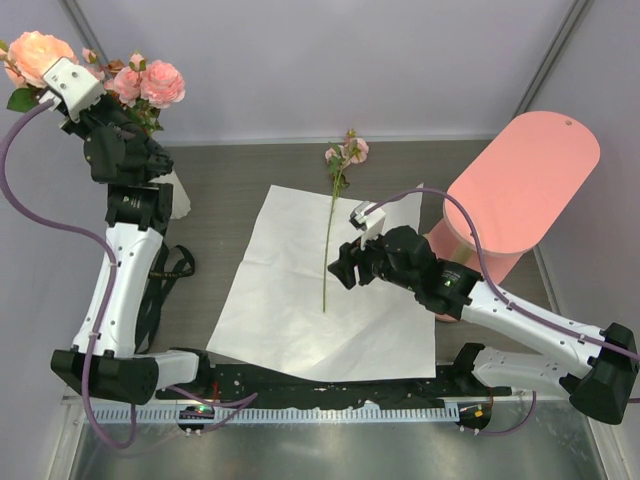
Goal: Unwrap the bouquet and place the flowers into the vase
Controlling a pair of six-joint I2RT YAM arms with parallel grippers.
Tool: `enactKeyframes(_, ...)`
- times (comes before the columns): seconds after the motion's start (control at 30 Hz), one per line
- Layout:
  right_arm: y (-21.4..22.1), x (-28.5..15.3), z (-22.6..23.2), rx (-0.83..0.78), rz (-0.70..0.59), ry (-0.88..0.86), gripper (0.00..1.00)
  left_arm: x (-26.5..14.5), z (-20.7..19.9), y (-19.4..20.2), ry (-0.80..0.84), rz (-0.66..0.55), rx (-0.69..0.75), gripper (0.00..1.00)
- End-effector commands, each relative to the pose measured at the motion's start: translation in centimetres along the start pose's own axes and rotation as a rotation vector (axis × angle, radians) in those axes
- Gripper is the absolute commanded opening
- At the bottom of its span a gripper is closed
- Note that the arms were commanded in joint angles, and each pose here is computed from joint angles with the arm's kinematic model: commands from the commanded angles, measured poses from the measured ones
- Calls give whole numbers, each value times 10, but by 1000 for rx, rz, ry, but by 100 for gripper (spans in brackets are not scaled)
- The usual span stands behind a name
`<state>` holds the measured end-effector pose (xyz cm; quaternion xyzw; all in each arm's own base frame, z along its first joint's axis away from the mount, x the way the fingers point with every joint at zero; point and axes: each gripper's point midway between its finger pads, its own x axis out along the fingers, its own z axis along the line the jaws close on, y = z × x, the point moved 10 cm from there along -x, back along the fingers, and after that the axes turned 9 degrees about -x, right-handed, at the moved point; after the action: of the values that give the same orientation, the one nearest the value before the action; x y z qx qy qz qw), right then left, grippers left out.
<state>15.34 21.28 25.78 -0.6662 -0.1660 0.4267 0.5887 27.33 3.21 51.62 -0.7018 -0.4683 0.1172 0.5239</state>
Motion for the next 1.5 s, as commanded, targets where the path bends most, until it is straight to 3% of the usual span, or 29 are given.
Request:
enactKeyframes(0.0, -6, 1, -2, -22, -30, 33, 62, 7, -6, -26, 61, -132, -73, 0)
enactKeyframes(0.47, -6, 8, -3, -28, -8, 42, 62, 13, -19, 2, 139, -180, 59, 0)
enactKeyframes(1.47, -3, 6, -4, -24, 8, 58, 61, 6, -18, 116, 90, -8, 153, 0)
